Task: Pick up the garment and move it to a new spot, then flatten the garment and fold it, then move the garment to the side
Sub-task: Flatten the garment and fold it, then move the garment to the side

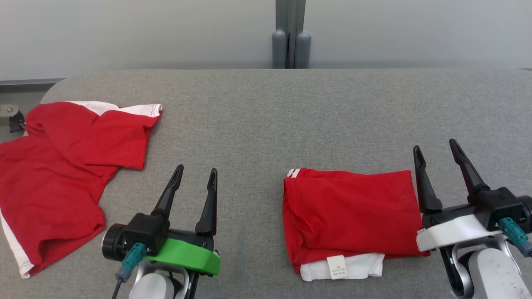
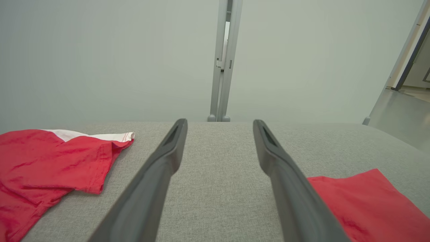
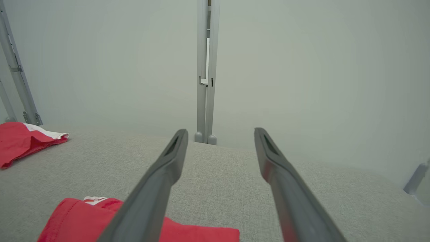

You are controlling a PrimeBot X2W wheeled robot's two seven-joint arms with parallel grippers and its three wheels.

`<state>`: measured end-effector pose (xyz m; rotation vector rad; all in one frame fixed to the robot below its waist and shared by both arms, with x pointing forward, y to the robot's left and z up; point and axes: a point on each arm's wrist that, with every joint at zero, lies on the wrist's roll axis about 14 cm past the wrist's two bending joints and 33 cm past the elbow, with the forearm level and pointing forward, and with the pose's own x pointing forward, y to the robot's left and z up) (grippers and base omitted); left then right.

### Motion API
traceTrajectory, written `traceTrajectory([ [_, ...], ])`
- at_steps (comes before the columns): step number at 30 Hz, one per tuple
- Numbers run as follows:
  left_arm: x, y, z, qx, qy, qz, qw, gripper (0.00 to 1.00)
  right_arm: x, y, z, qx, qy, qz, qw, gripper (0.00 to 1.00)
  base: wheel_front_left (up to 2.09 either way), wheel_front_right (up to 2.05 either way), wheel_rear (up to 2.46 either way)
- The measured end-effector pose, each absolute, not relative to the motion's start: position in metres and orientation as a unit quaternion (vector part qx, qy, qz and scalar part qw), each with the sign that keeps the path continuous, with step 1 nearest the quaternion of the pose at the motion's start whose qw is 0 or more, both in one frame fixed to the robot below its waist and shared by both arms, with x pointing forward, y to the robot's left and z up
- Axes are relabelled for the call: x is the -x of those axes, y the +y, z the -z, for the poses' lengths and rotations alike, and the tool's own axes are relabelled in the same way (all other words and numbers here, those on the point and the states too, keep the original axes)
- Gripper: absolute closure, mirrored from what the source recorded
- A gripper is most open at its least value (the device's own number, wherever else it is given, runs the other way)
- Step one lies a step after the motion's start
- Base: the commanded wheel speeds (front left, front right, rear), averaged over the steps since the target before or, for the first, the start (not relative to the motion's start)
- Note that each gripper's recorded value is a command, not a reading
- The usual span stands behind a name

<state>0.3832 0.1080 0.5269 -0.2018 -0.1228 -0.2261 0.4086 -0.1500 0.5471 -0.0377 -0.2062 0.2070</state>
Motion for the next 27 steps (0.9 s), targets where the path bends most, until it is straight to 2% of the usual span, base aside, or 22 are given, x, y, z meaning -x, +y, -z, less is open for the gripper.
traceTrajectory([
  [9, -0.386, 0.105, -0.525, 0.104, -0.059, 0.112, 0.986, 0.00, -0.395, -0.170, -0.546, 0.007, -0.103, -0.061, 0.993, 0.00, 0.00, 0.00, 0.00],
  [27, -0.386, 0.105, -0.525, 0.095, -0.061, 0.109, 0.988, 0.00, -0.396, -0.164, -0.541, 0.001, -0.098, -0.065, 0.993, 0.00, 0.00, 0.00, 0.00],
])
